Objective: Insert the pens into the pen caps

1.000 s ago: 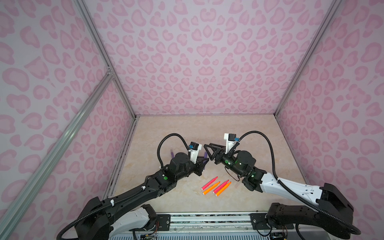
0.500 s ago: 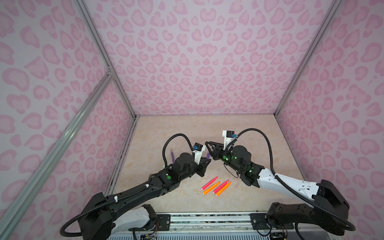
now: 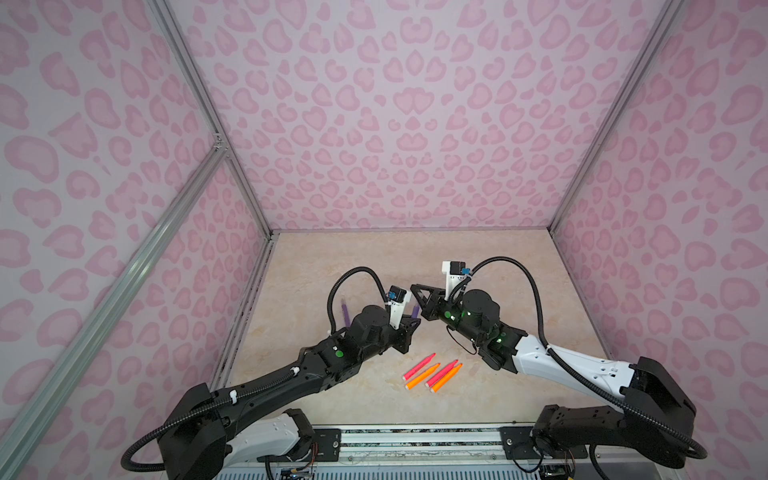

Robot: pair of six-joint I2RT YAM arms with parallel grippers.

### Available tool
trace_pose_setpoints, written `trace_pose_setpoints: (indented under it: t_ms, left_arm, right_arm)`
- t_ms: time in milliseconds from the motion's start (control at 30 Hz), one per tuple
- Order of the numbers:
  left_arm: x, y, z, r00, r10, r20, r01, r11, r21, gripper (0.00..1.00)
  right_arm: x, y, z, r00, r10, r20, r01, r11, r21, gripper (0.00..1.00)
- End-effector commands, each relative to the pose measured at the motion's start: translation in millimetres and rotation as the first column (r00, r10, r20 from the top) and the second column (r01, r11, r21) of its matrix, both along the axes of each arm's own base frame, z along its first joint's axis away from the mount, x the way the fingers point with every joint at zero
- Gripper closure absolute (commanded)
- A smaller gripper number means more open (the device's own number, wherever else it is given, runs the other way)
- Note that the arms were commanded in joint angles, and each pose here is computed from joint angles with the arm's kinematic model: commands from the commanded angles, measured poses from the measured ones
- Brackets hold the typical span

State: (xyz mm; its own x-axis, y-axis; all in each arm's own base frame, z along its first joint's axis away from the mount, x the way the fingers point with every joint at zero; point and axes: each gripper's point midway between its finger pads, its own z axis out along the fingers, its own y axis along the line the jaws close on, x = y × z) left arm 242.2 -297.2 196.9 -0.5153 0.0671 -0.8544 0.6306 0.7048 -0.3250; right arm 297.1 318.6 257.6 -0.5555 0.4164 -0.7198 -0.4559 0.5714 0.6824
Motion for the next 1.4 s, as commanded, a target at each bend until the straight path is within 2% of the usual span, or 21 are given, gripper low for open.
trace_pose_setpoints:
  t_ms: [0,400,933,1200,1367]
  left_arm:
    - [7,4,13,0.999,0.045,0.019,-0.044,0.998,-0.033,0.96]
    - [36,49,4,0.977,0.202,-0.066,-0.207,0.975,-0.087,0.96]
    - [52,94,10,0.928,0.371,0.011,-0.371,0.928,-0.047,0.96]
    - [56,112,18,0.904,0.425,0.035,-0.424,0.905,-0.039,0.96]
    - [61,126,16,0.887,0.462,0.01,-0.461,0.887,-0.03,0.96]
  right_arm:
    - [-3,8,4,0.999,0.043,0.005,-0.043,0.999,0.016,1.0]
    - [-8,31,-9,0.997,0.078,-0.018,-0.078,0.997,0.006,1.0]
    - [-16,65,-42,0.99,0.103,-0.099,-0.106,0.994,-0.031,1.0]
    - [-36,83,-51,0.983,0.145,-0.113,-0.148,0.989,-0.022,1.0]
    - [-45,92,-52,0.98,0.169,-0.11,-0.172,0.985,-0.025,1.0]
